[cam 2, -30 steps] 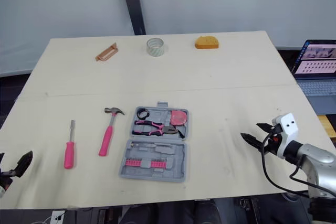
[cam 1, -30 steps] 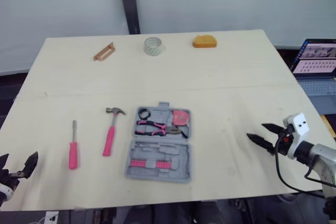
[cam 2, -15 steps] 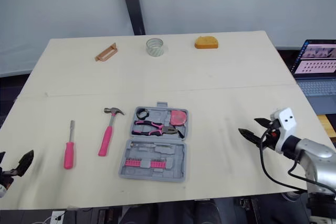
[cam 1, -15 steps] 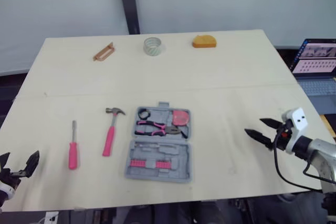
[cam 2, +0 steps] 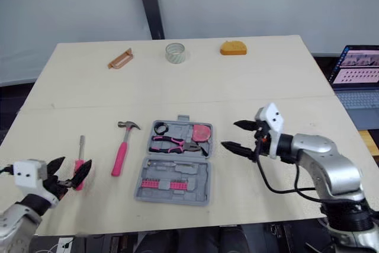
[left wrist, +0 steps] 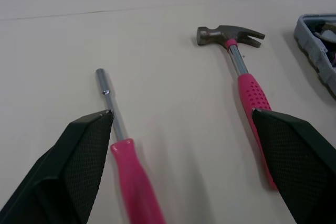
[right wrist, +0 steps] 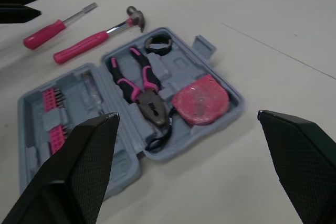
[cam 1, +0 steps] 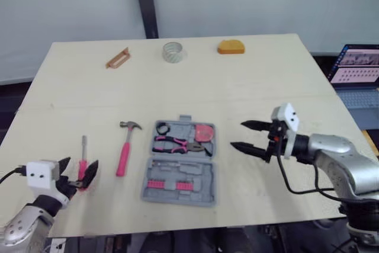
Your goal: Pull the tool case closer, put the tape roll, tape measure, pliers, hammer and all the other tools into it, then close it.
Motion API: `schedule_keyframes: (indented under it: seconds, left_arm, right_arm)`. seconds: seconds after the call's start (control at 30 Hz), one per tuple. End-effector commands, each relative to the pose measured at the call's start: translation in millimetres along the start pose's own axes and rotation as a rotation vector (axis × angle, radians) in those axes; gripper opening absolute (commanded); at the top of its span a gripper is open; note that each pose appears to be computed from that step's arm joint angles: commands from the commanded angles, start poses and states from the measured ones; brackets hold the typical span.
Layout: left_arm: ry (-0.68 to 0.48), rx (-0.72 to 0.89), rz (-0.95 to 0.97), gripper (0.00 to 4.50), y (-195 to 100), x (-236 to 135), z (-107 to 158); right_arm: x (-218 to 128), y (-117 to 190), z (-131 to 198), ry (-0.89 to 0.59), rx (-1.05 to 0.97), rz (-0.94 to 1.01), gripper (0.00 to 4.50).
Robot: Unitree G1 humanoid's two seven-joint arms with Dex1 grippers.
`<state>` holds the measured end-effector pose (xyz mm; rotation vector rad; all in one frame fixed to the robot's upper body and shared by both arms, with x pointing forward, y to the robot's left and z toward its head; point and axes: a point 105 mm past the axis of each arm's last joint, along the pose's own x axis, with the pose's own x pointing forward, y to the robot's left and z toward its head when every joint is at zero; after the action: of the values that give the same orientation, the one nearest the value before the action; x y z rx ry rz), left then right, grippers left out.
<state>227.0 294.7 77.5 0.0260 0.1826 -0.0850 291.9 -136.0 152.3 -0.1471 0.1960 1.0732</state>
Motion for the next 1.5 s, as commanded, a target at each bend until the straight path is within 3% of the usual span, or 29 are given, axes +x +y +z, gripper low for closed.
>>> schedule_keyframes:
  seconds: [0.03,0.33,0.57,0.93,1.07,1.5]
  left_arm:
    - [-0.023,0.012,-0.023,4.5,-25,20,12]
    - [0.023,-0.014,-0.056,4.5,-64,65,27]
    - [0.076,-0.053,0.033,4.5,-54,89,34]
    - [0.201,-0.01,0.031,4.5,-57,112,16]
    - [0.219,-0.005,0.031,3.23,-53,117,14]
    - [0.257,0.0,0.032,3.23,-57,128,4]
  right_arm:
    - [16,19,21,-0.049,-0.072,0.069,4.47]
    - [30,29,29,-0.087,-0.1,0.111,4.47]
    - [35,33,36,-0.087,-0.157,0.131,4.47]
    - [40,31,42,-0.105,-0.177,0.118,4.47]
    - [41,29,44,-0.11,-0.181,0.109,4.5]
    - [41,27,48,-0.121,-0.177,0.092,4.5]
